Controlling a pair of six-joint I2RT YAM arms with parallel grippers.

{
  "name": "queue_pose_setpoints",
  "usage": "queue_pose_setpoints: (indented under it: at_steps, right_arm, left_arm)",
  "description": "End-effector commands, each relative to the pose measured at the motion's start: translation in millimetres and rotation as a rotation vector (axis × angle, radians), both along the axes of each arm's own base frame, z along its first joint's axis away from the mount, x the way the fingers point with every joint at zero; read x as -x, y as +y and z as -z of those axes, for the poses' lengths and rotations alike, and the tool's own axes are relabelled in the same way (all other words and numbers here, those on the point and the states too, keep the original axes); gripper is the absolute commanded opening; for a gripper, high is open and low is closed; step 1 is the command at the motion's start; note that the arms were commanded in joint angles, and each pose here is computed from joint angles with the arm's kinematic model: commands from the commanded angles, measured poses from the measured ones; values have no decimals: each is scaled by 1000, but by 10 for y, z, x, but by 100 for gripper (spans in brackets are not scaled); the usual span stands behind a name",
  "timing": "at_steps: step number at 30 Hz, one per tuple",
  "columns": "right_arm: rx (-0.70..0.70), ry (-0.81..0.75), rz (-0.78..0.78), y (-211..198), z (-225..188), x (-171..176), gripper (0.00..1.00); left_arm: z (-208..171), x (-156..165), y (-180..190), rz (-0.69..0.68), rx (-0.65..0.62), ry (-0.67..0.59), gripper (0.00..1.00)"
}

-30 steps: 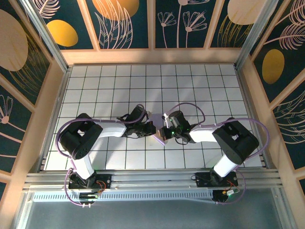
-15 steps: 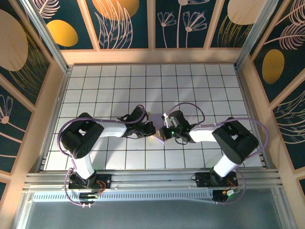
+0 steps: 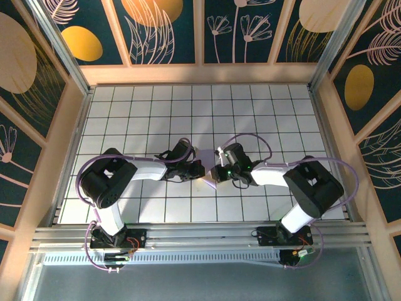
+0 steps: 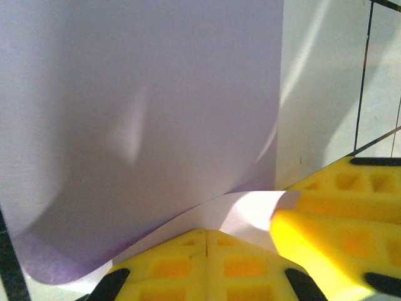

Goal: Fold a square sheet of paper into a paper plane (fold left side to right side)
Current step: Third fold the triangle at the center of the table.

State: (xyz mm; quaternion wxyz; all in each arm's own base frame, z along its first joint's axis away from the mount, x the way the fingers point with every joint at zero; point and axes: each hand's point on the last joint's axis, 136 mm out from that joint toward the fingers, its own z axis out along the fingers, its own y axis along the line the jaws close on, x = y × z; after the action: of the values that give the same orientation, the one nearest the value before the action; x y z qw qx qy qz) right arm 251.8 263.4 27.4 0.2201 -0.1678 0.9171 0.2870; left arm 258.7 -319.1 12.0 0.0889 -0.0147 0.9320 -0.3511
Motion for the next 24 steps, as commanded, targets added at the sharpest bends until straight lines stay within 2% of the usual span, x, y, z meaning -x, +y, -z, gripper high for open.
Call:
queue_pose_setpoints:
  at_steps: [1,3,6,7,11,14,24]
  right_arm:
    - [-34,2,32,-50,-225,-65,22]
    - [-41,2,44,-99,-286,-58,27]
    - [-64,31,40,-131,-373,34,29]
    - [-85,45,24,-110,-423,89,27]
    - [-160,171,-26,-48,-463,365,9]
    - [-216,282,-40,5,-420,549,0]
    - [-212,364,-71,121,-202,670,0]
  left_arm:
    - [427,174,280,-40,-146,85,2]
    - [425,173,280,-42,-145,86,2]
    - [418,172,278,-41,-144,84,2]
    - [412,165,276,-40,-144,83,2]
    - [403,163,275,-37,-147,80,2]
    - [394,156,268,-38,-144,79,2]
    - [378,134,257,-40,-142,74,2]
